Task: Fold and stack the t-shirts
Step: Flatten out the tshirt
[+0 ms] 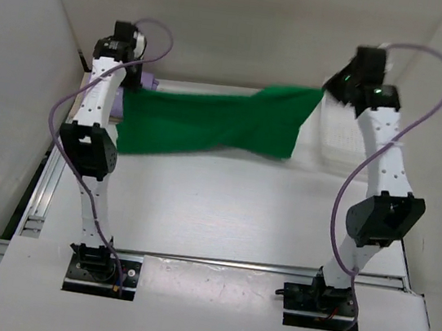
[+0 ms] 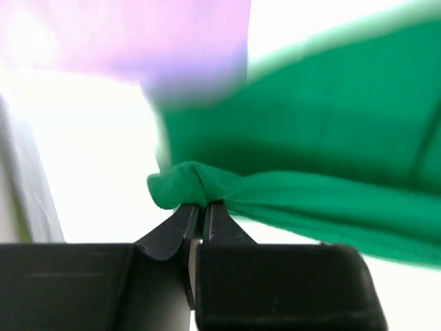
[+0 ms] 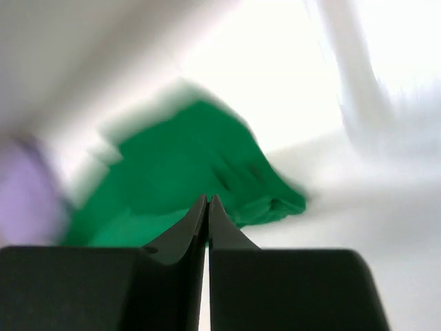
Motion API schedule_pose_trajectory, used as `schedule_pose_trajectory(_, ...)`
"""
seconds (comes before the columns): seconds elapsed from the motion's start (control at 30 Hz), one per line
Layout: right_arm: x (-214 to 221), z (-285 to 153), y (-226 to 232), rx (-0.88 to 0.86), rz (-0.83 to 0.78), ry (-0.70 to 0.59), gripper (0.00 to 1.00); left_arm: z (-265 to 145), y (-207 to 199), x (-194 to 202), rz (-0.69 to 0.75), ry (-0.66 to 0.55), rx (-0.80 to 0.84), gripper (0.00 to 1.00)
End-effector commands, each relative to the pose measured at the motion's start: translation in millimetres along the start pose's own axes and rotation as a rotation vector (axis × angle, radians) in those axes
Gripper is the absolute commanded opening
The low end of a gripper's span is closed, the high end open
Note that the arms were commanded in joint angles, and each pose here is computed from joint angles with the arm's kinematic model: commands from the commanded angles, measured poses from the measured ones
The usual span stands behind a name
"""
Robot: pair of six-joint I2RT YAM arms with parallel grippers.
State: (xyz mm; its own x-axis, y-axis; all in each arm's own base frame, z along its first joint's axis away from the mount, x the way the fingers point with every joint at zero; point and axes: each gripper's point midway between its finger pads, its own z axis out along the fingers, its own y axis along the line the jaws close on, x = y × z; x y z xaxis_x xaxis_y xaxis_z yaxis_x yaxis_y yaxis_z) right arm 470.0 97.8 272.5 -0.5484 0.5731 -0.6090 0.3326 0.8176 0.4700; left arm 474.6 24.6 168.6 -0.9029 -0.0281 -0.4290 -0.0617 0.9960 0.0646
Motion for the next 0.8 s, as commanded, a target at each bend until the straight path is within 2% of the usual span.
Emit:
schedule_pose_trajectory(0.0,-136,-100,40,-0.192,0.08,-0.337,0.0,-142,-1,-117,-0.033,-0.582,-0.193,0.1)
schedule_pose_trajectory(0.03,-157,-113,45,-0.238,0.108,-0.396,0.0,-207,0,-126,-0.075,-0.777,-0.168,0.1)
schedule_pose_trajectory(0.07,-166,-124,51,-0.286,0.118,-0.431,0.0,-181,-6,-117,-0.065,-0.77,-0.15,0.1)
schedule_pose_trajectory(0.1,-179,-137,64,-0.358,0.125,-0.492,0.0,-210,-14,-133,-0.07,-0.896,-0.085,0.1)
schedule_pose_trajectory(0.13,-183,-156,68,-0.389,0.123,-0.529,0.0,-238,-16,-145,-0.08,-0.965,-0.071,0.1)
schedule_pose_trajectory(0.2,-179,-157,65,-0.391,0.123,-0.531,0.0,-254,-18,-151,-0.089,-1.004,-0.069,0.1)
schedule_pose_trajectory(0.27,-165,-164,63,-0.406,0.102,-0.501,0.0,-242,-27,-151,-0.07,-0.982,-0.051,0.1)
schedule_pose_trajectory(0.3,-157,-174,60,-0.415,0.098,-0.496,0.0,-234,-28,-149,-0.066,-0.963,-0.053,0.1)
schedule_pose_trajectory(0.33,-134,-149,44,-0.366,0.091,-0.426,0.0,-236,-35,-143,-0.055,-0.959,-0.041,0.1)
schedule_pose_trajectory(0.37,-120,-142,35,-0.348,0.08,-0.394,0.0,-216,-41,-132,-0.037,-0.908,-0.039,0.1)
schedule_pose_trajectory(0.4,-111,-155,28,-0.352,0.08,-0.4,0.0,-207,-47,-124,-0.019,-0.876,-0.026,0.1)
schedule_pose_trajectory(0.43,-79,-127,6,-0.3,0.072,-0.32,0.0,-210,-48,-115,-0.012,-0.871,-0.014,0.1)
schedule_pose_trajectory(0.47,-62,-122,-5,-0.281,0.057,-0.287,0.0,-184,-54,-97,0.012,-0.801,-0.013,0.1)
schedule_pose_trajectory(0.5,-49,-139,-9,-0.301,0.04,-0.3,0.0,-173,-56,-85,0.027,-0.762,-0.003,0.1)
schedule_pose_trajectory(0.53,-33,-138,-21,-0.284,0.032,-0.281,0.0,-163,-62,-72,0.046,-0.73,0.012,0.1)
schedule_pose_trajectory(0.57,0,-135,-43,-0.254,0.031,-0.242,0.0,-140,-60,-46,0.061,-0.659,0.005,0.1)
schedule_pose_trajectory(0.63,36,-136,-60,-0.248,-0.003,-0.206,0.0,-116,-62,-10,0.091,-0.562,0.002,0.11)
schedule_pose_trajectory(0.67,50,-152,-62,-0.284,-0.015,-0.22,0.0,-112,-61,6,0.099,-0.533,0.008,0.11)
schedule_pose_trajectory(0.7,68,-151,-73,-0.272,-0.031,-0.191,0.0,-82,-59,42,0.121,-0.429,-0.003,0.11)
schedule_pose_trajectory(0.73,106,-137,-96,-0.227,-0.036,-0.095,0.0,-71,-56,65,0.135,-0.364,-0.01,0.11)
schedule_pose_trajectory(0.77,123,-145,-103,-0.242,-0.032,-0.078,0.0,-66,-52,84,0.144,-0.321,-0.015,0.11)
